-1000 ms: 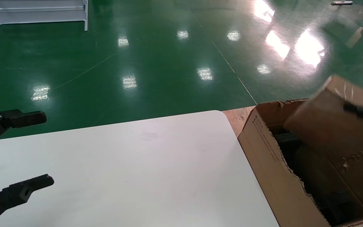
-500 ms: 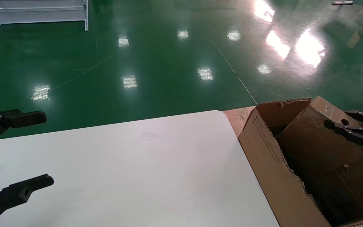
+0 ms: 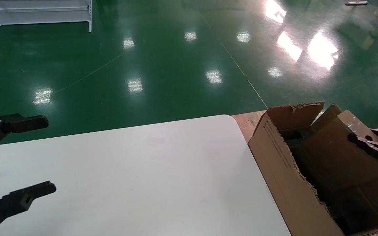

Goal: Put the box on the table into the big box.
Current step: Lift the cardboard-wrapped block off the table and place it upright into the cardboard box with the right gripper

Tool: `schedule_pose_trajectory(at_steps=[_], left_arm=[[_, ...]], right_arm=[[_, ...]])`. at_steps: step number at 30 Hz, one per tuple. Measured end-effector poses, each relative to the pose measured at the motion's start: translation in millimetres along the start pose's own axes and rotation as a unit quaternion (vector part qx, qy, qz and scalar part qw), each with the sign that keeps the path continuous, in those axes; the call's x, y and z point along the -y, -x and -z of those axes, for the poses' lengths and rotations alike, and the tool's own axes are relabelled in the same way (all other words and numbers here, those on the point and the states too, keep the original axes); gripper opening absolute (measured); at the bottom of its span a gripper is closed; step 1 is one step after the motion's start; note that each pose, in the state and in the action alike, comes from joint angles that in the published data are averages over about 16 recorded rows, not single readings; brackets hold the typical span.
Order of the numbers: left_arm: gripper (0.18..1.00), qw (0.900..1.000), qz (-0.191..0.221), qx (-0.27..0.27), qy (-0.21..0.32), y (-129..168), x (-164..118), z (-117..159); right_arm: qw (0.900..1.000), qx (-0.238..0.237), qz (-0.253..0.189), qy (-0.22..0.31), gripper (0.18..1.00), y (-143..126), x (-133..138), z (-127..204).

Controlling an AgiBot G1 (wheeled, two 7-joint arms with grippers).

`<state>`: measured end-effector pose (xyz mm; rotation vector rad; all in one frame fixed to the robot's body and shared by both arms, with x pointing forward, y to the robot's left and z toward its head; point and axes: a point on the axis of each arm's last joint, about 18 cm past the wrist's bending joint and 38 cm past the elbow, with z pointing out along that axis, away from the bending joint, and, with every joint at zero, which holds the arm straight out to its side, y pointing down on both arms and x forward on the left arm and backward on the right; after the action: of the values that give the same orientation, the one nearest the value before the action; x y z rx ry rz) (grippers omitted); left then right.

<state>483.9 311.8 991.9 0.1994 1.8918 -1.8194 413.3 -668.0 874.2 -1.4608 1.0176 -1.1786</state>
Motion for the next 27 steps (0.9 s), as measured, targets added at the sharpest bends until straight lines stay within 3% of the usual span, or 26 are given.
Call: schedule_pose_trajectory(at_steps=[27], left_arm=[[1.001,1.0000,0.000,0.000,0.000,0.0,0.0,0.0]], right_arm=[[0.995,-0.091,-0.037,0.014,0.484,-22.0,-29.9,30.7]])
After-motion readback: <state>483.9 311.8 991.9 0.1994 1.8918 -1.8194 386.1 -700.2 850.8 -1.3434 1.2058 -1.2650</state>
